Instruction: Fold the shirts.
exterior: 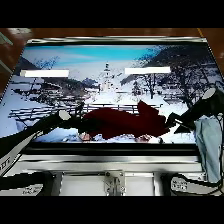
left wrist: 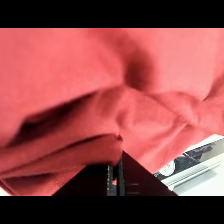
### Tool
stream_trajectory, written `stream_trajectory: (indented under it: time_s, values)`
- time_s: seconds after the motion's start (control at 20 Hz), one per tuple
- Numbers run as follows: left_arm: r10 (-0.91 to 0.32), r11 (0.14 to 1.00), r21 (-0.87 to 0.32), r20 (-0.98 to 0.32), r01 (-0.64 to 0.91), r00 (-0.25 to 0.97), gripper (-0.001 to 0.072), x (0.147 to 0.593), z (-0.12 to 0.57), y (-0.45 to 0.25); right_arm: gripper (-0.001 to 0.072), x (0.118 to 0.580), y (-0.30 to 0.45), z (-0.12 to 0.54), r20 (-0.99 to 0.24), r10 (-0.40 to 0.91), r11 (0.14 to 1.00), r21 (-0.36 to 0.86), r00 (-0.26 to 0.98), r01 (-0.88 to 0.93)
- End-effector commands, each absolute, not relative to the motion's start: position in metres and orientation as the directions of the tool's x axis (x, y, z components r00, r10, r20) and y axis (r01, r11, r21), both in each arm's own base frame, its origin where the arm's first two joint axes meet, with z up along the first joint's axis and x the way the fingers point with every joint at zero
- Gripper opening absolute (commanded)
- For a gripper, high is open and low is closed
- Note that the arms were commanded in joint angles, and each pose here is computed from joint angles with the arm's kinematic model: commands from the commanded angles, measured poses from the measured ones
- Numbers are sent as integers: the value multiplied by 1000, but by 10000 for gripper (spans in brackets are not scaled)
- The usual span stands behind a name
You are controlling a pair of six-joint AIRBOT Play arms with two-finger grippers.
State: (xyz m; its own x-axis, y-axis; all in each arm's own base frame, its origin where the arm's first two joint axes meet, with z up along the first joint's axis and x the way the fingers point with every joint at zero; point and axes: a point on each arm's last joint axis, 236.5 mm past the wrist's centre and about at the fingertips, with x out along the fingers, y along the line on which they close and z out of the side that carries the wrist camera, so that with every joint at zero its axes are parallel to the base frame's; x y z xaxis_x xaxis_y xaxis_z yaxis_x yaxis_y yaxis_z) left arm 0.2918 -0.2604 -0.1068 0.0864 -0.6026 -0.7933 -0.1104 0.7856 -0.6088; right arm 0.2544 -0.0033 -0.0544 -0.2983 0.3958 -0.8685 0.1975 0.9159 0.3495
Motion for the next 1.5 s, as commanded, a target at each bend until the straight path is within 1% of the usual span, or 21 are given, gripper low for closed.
stream_trajectory:
  time_s: [0.0, 0.15, 0.2, 0.3, 0.4, 0.6, 0.65, 0.7, 0.75, 0.8, 0.85, 0.95, 1.0, 1.1, 1.15, 1.2, 1.25, 1.35, 1.45]
  values:
    - [-605, 786, -613, -789, -80, 104, 40, 296, -97, -255, 676, 252, -6, -86, -907, 338, 938, 301, -253, 173]
    - [-616, 777, -627, -776, -61, 134, 39, 301, -79, -251, 675, 279, -30, -92, -928, 359, 901, 315, -102, 298]
    - [-618, 776, -629, -773, -49, 146, 40, 303, -73, -249, 675, 281, -36, -94, -921, 380, 876, 330, -81, 352]
    - [-622, 772, -635, -764, -27, 169, 40, 305, -62, -249, 675, 280, -32, -101, -885, 459, 823, 387, -85, 415]
    - [-629, 767, -642, -755, -10, 188, 39, 306, -52, -249, 675, 286, -18, -111, -857, 507, 802, 431, -88, 414]
    - [-643, 755, -656, -733, 21, 224, 40, 308, -33, -250, 673, 299, -4, -135, -869, 487, 810, 412, -87, 418]
    - [-646, 752, -658, -727, 28, 233, 39, 309, -28, -250, 571, 302, -4, -139, -875, 478, 810, 403, -82, 425]
    - [-648, 750, -661, -723, 36, 240, 39, 309, -24, -250, 444, 306, -3, -141, -880, 470, 810, 399, -68, 431]
    - [-650, 748, -663, -718, 41, 247, 39, 309, -21, -250, 198, 310, 0, -139, -875, 481, 802, 415, -53, 431]
    - [-651, 746, -664, -715, 42, 256, 39, 311, -18, -248, 63, 315, 6, -132, -860, 508, 789, 444, -44, 425]
    - [-646, 750, -660, -714, 47, 270, 38, 314, -14, -244, 61, 321, 12, -118, -841, 541, 783, 492, -26, 380]
    - [-604, 787, -606, -718, 115, 346, 37, 331, 8, -225, 60, 339, 22, -72, -809, 586, 774, 573, 38, 268]
    - [-588, 798, -580, -693, 161, 417, 37, 347, 37, -214, 60, 350, 26, -37, -795, 598, 772, 605, 100, 195]
    - [-561, 813, -518, -571, 267, 599, 37, 377, 131, -191, 60, 371, 32, 49, -757, 596, 779, 626, 268, 37]
    - [-545, 819, -477, -471, 319, 694, 37, 385, 195, -178, 60, 377, 34, 98, -729, 577, 792, 610, 368, -33]
    - [-532, 821, -437, -357, 366, 767, 38, 384, 259, -166, 59, 379, 36, 153, -683, 549, 809, 580, 482, -100]
    - [-516, 827, -381, -226, 413, 826, 38, 374, 328, -153, 59, 376, 37, 205, -626, 510, 831, 536, 590, -149]
    - [-476, 850, -250, 9, 463, 880, 38, 333, 445, -131, 59, 357, 38, 310, -445, 412, 875, 435, 795, -210]
    - [-415, 892, -120, 157, 435, 896, 38, 288, 516, -109, 59, 323, 38, 385, -276, 324, 911, 351, 905, -219]
